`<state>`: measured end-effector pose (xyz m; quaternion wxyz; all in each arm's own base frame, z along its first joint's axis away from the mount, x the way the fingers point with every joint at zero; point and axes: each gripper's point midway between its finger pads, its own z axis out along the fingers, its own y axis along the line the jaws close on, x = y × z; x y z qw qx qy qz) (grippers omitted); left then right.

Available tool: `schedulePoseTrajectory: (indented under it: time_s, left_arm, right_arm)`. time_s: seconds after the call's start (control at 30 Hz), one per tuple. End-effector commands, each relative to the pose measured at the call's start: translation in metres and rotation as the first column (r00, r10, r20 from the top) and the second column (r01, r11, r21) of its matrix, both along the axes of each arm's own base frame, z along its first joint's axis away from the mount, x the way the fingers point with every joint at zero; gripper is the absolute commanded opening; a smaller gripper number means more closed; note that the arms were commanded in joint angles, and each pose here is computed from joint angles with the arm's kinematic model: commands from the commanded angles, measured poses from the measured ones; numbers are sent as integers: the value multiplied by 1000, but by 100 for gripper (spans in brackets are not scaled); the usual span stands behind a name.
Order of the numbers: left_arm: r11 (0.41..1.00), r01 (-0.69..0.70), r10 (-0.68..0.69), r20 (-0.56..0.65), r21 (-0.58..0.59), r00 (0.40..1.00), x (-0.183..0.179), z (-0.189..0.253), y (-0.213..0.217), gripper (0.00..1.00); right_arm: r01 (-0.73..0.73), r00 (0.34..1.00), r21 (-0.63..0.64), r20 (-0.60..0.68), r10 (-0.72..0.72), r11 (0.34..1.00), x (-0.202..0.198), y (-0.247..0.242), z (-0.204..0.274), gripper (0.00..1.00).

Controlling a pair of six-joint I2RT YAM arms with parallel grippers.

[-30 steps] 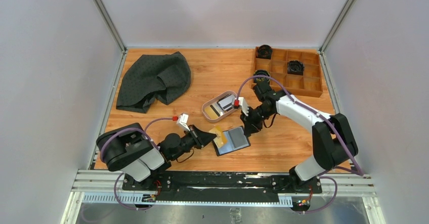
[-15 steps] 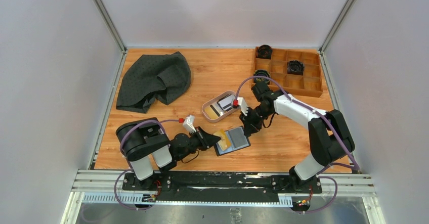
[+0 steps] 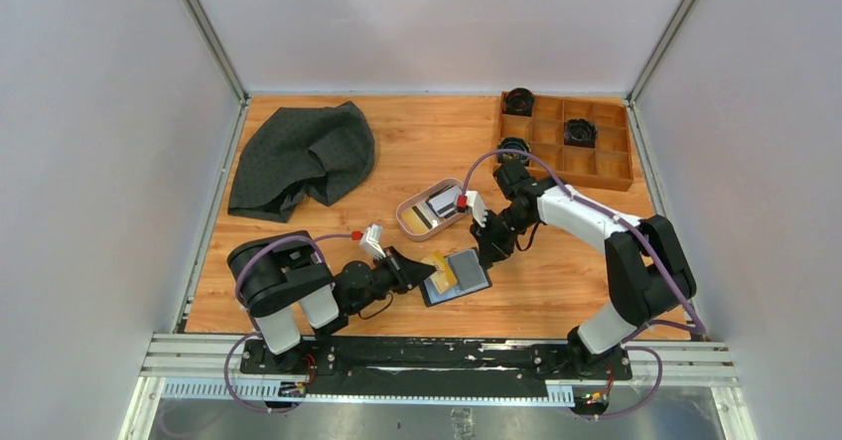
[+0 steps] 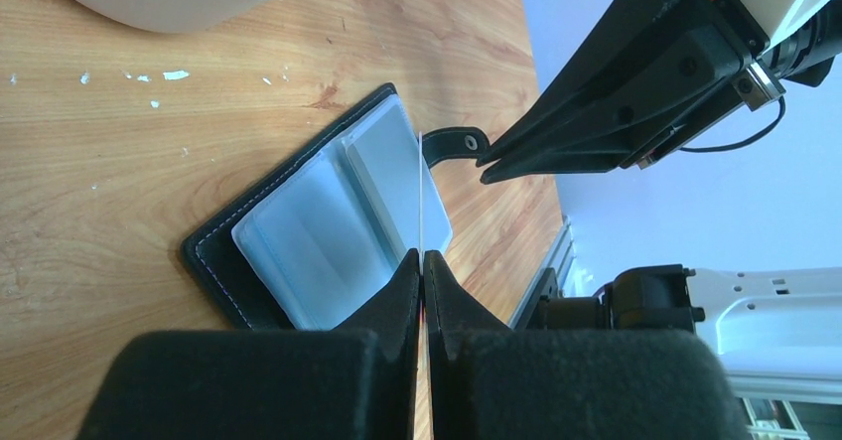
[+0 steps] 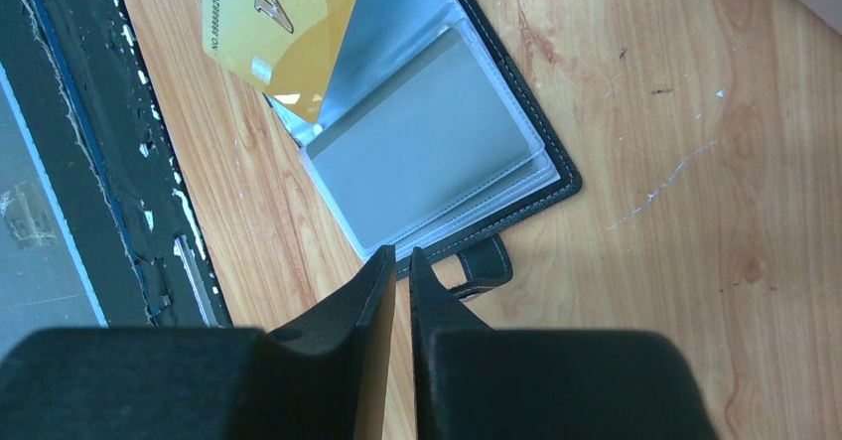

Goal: Put the credit cards into the card holder
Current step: Insert the credit card into the card holder.

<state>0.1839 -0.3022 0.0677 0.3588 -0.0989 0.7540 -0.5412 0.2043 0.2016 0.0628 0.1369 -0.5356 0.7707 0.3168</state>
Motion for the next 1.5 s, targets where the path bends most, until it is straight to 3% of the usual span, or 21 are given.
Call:
schedulePoseTrajectory:
  time_s: [0.0,1.47]
  left_arm:
    - [1000,-26,26,15,-14,1000,3,4,0,0]
    - [999,-38,38,-41,-14,998,-1,-8,-6,0]
  right_arm:
    - [24,1000,-14,-13,-25,1000,2,-5,-2,13]
    - [27,999,-22,-24,-27,999,1,-5,-5,13]
